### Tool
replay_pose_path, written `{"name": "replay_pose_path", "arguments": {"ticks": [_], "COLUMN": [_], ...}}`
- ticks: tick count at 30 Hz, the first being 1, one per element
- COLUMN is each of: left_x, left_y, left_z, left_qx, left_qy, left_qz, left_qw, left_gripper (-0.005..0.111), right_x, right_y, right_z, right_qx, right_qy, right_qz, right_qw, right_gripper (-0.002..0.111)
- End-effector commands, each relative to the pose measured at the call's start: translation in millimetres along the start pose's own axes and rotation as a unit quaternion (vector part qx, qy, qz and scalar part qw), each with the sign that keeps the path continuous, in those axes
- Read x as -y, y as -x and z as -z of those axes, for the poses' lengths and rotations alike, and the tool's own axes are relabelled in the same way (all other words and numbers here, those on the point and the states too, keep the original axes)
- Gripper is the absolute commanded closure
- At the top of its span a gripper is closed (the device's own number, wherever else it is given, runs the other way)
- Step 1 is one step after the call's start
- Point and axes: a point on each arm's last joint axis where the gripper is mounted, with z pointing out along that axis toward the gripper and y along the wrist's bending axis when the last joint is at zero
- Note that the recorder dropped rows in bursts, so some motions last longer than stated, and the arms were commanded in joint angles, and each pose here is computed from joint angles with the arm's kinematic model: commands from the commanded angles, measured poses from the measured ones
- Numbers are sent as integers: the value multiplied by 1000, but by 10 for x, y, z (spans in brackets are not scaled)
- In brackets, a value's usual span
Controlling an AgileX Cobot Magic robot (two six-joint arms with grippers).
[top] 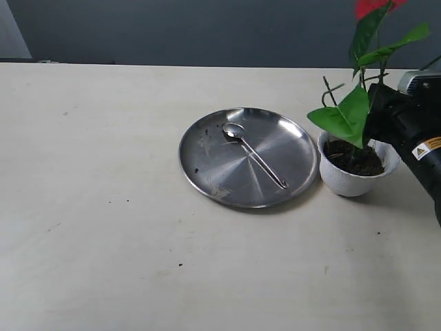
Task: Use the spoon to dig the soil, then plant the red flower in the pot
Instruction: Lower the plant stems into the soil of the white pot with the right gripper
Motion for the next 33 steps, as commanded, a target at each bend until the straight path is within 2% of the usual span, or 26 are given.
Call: {"name": "replay_pose_path", "arguments": {"ticks": [1,3,7,18,30,33], "left_x": [5,5,5,5,5,5], "left_y": [14,14,14,14,14,14], "left_z": [2,2,2,2,2,2], "left_qx": [4,4,4,4,4,4], "left_qy": [-3,-3,-3,-3,-3,-3], "left_qz": [5,5,5,5,5,5], "left_qw": [1000,1000,1000,1000,1000,1000], "left_gripper": [106,106,106,106,106,106], "right_x": [9,9,-39,-14,-38,-58], "right_y": [-141,-141,-180,62,27,51], "right_z": [17,17,25,136,194,212], "right_qx": [-55,-55,-79,-71,-133,-137], "right_qy": [1,0,27,6,14,25], "right_qz": [3,-3,2,-12,-31,-25], "right_qw": [998,998,997,997,990,990], "right_gripper": [109,106,87,87,86,78]}}
